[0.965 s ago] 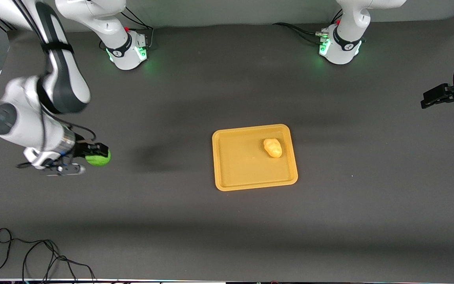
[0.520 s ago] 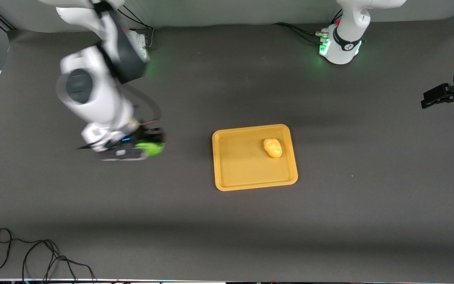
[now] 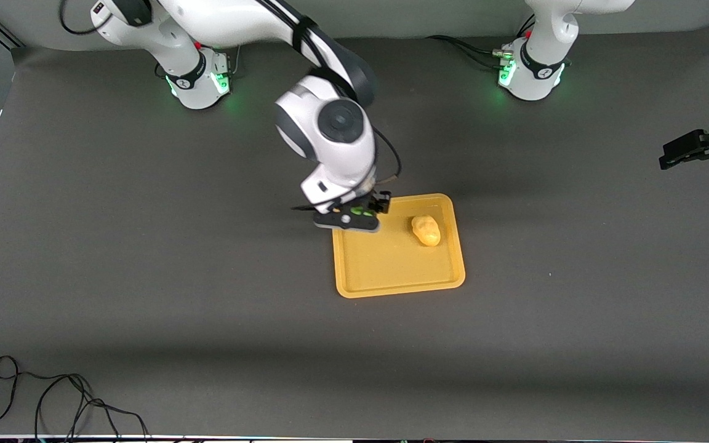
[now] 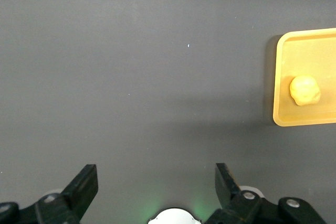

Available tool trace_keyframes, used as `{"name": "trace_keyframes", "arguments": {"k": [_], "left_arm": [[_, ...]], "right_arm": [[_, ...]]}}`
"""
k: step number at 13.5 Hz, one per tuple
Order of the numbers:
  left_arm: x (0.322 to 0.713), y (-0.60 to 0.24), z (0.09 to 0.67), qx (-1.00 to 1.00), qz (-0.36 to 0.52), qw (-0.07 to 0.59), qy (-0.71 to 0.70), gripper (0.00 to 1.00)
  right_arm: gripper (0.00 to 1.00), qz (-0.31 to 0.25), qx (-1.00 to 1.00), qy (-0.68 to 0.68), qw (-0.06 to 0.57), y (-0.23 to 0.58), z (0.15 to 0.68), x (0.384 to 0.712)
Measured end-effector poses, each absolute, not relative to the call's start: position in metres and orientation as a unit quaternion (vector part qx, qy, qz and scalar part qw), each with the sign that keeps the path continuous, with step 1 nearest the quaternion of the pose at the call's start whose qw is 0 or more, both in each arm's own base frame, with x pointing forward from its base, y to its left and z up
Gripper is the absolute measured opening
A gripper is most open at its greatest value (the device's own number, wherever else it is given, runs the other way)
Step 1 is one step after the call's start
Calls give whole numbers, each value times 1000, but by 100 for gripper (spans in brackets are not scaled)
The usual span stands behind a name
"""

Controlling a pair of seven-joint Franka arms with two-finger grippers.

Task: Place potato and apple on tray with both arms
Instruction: 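Carry the apple with the right gripper over the tray beside the potato, then lower the apple onto the tray and open the right gripper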

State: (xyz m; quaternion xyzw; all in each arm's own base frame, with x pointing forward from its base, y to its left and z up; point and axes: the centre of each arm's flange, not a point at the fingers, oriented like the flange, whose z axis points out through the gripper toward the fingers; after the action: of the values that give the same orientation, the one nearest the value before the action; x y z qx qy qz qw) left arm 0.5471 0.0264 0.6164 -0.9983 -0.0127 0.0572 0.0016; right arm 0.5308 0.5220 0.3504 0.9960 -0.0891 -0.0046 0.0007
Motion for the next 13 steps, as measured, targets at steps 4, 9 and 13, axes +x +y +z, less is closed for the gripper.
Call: {"name": "trace_keyframes", "arguments": {"k": [4,9,13], "left_arm": [[549,25,616,-998,56,3,-12,100],[549,24,616,-998,56,3,-10,100],[550,24,617,-998,54,3,-10,100]], "right_arm": [[75,-3,996,-91,5,534,265,542],[75,3,997,-78,0,556,211,527],[75,7,997,-78,-3,557,203,528]]}}
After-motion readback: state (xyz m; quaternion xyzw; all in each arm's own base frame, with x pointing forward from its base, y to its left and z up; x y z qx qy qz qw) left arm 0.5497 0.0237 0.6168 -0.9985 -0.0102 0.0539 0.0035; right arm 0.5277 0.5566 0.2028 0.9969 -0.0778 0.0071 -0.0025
